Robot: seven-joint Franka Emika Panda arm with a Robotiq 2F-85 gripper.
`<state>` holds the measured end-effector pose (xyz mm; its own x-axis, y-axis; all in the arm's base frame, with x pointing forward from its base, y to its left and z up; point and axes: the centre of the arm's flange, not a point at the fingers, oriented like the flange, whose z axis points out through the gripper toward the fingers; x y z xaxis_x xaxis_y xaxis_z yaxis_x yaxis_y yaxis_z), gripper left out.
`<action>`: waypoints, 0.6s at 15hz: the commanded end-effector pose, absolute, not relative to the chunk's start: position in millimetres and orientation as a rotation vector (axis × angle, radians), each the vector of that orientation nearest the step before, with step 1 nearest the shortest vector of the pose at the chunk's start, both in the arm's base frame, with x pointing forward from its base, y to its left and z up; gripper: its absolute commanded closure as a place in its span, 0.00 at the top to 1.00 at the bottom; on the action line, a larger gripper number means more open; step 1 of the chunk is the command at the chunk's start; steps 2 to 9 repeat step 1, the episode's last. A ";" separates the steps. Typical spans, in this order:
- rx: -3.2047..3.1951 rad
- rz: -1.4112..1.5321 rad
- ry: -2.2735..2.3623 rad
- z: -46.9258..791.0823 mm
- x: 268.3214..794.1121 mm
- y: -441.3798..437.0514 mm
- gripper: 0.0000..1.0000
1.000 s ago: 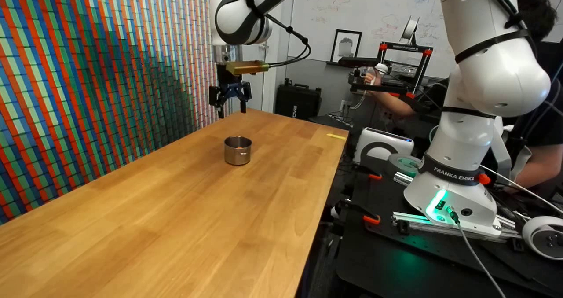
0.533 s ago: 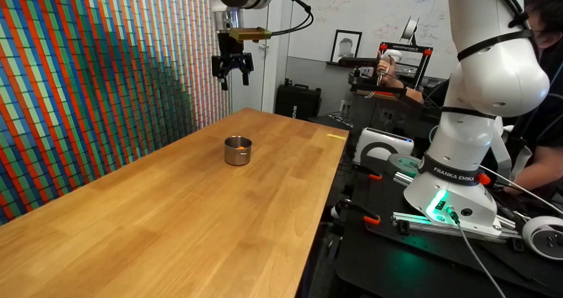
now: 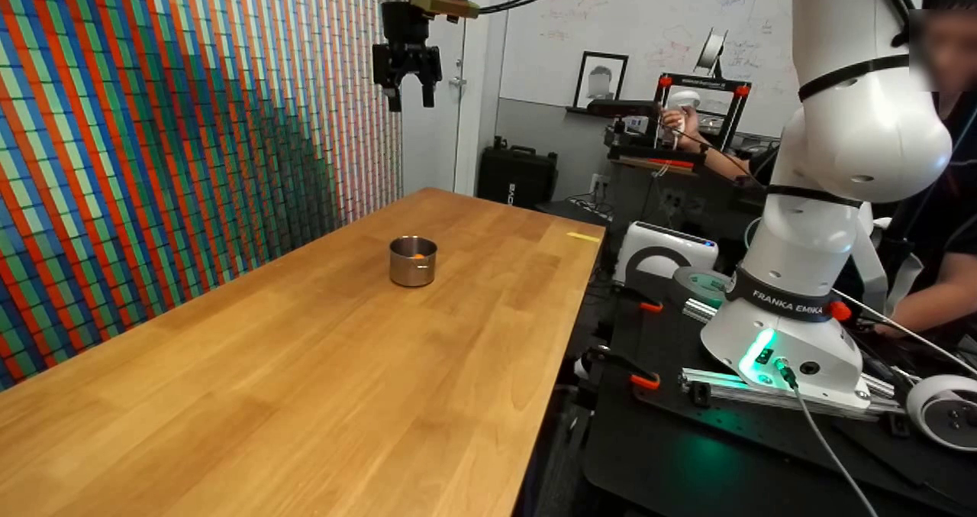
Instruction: Put the rubber duck in the silver cup
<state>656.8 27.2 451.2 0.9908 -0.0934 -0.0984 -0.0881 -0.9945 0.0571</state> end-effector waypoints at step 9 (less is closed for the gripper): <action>3.082 -0.159 -0.138 450.7 656.7 27.2 1.00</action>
